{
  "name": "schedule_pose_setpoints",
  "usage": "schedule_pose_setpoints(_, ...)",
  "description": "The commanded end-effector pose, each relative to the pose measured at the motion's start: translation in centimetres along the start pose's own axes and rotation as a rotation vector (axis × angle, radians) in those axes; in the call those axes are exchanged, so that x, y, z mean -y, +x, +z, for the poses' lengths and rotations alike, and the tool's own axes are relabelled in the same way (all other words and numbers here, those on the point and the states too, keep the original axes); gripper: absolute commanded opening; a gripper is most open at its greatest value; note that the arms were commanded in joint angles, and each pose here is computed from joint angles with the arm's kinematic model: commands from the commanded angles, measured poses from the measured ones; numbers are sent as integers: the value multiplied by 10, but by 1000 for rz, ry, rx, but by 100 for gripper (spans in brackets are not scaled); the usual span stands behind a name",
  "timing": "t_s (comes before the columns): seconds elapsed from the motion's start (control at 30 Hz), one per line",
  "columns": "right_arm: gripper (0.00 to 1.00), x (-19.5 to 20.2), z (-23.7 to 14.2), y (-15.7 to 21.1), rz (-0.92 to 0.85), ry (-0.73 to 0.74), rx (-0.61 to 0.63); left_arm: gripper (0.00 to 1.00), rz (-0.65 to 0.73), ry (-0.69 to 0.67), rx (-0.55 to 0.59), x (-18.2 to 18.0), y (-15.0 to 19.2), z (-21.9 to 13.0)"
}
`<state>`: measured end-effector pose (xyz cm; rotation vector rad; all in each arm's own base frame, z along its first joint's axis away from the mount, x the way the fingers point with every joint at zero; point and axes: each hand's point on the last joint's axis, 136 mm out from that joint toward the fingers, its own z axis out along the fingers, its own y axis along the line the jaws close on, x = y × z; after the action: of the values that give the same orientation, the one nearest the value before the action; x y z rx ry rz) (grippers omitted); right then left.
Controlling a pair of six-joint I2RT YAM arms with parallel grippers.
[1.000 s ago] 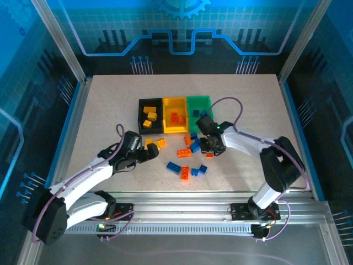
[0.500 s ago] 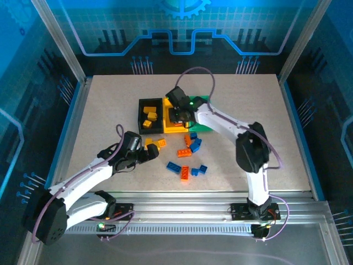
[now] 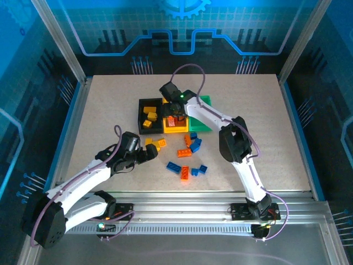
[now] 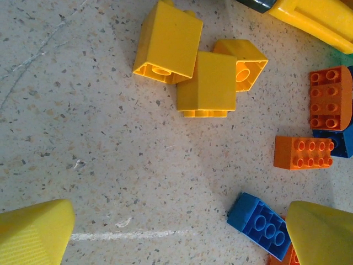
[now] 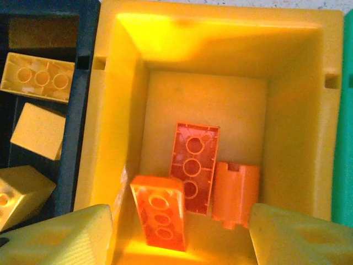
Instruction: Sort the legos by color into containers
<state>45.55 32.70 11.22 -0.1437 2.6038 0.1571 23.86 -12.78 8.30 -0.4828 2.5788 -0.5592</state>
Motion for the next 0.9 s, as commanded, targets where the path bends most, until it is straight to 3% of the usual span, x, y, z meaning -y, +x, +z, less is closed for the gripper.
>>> schedule_pose_setpoints(0.0, 69, 3, -53, -7, 29, -56, 54, 99, 17, 6, -11, 0, 1, -2)
schedule_pose_setpoints(0.2, 71, 30, -89, 53, 68, -103, -1, 99, 12, 12, -12, 1, 0, 0)
schedule_pose_setpoints(0.43, 72, 87, -102, 164, 89, -40, -175, 99, 1, 17, -16, 1, -1, 5)
schedule_pose_setpoints(0.57, 72, 95, -98, 220, 97, -65, -281, 99, -8, 22, -22, 1, -1, 10)
schedule_pose_setpoints(0.77, 72, 88, -90, 255, 73, -54, -357, 99, -16, 24, -38, 1, 1, 15)
schedule_pose_setpoints(0.87, 72, 90, -89, 251, 154, -36, -323, 99, -18, 22, -40, -1, 3, 15)
